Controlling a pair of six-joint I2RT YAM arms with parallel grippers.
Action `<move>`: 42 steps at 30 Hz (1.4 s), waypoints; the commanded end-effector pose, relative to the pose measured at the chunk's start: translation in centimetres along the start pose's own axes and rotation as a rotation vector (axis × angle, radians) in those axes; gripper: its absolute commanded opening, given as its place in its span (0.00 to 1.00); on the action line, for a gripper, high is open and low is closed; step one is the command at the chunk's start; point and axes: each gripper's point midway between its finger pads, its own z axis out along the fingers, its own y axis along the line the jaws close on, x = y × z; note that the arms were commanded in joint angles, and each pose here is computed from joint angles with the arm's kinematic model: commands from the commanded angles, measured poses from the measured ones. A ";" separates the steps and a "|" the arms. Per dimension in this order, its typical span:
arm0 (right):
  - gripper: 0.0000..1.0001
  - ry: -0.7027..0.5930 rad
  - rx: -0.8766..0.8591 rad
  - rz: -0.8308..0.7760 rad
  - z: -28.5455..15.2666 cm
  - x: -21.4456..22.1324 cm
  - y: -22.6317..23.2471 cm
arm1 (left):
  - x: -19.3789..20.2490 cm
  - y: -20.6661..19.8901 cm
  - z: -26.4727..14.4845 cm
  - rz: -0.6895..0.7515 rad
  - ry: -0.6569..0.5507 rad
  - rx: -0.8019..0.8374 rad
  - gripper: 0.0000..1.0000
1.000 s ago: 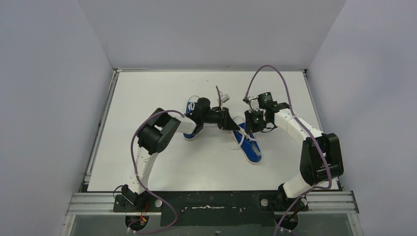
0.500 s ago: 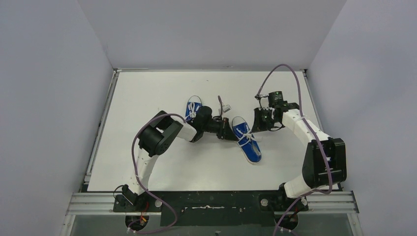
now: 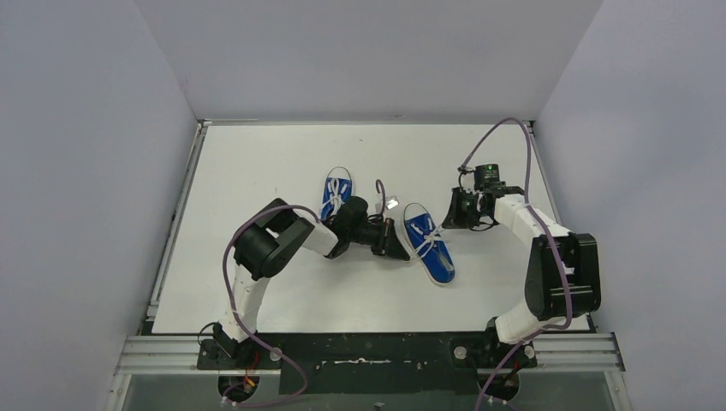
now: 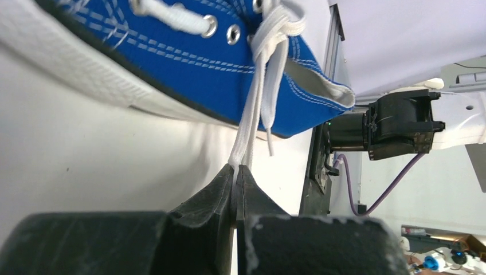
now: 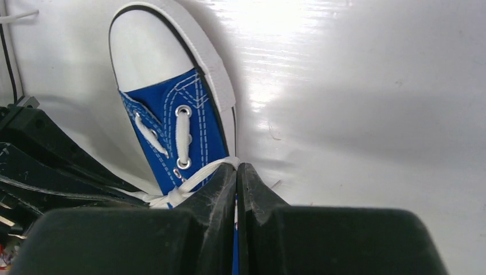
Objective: Tie the shoes
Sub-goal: Tie the shoelace on the shoe.
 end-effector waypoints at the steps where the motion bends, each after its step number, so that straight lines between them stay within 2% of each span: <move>1: 0.00 -0.072 -0.021 0.020 0.9 -2.1 -0.2 | -0.4 -1.1 -0.3 -0.006 -0.009 0.018 0.00; 15: 0.00 -0.073 0.065 0.071 1.8 -1.5 -3.9 | 2.3 -0.7 -2.5 -0.045 0.006 -0.041 0.00; 24: 0.00 -0.088 0.067 0.089 2.0 -1.9 -4.2 | 2.4 0.0 -2.5 -0.042 0.032 -0.063 0.00; 31: 0.00 -0.089 0.069 0.086 2.2 -1.8 -4.4 | 0.8 0.9 -3.2 0.039 0.056 -0.123 0.00; 35: 0.00 -0.095 0.087 0.100 2.4 -2.3 -5.3 | 1.7 1.6 -3.9 0.018 0.082 -0.124 0.00; 38: 0.00 -0.072 0.042 0.097 2.4 -2.5 -4.5 | 0.9 1.2 -4.2 0.029 0.083 -0.114 0.00; 39: 0.03 -0.051 0.031 0.101 2.1 -2.3 -4.0 | 0.3 0.9 -4.6 0.046 0.071 -0.131 0.13; 41: 0.33 -0.015 0.052 0.109 0.4 -1.8 -3.5 | -0.6 0.4 -5.7 0.086 0.054 -0.187 0.33; 42: 0.43 -0.013 0.078 0.099 -0.9 -1.8 -3.5 | -1.0 0.1 -6.4 0.108 0.048 -0.211 0.38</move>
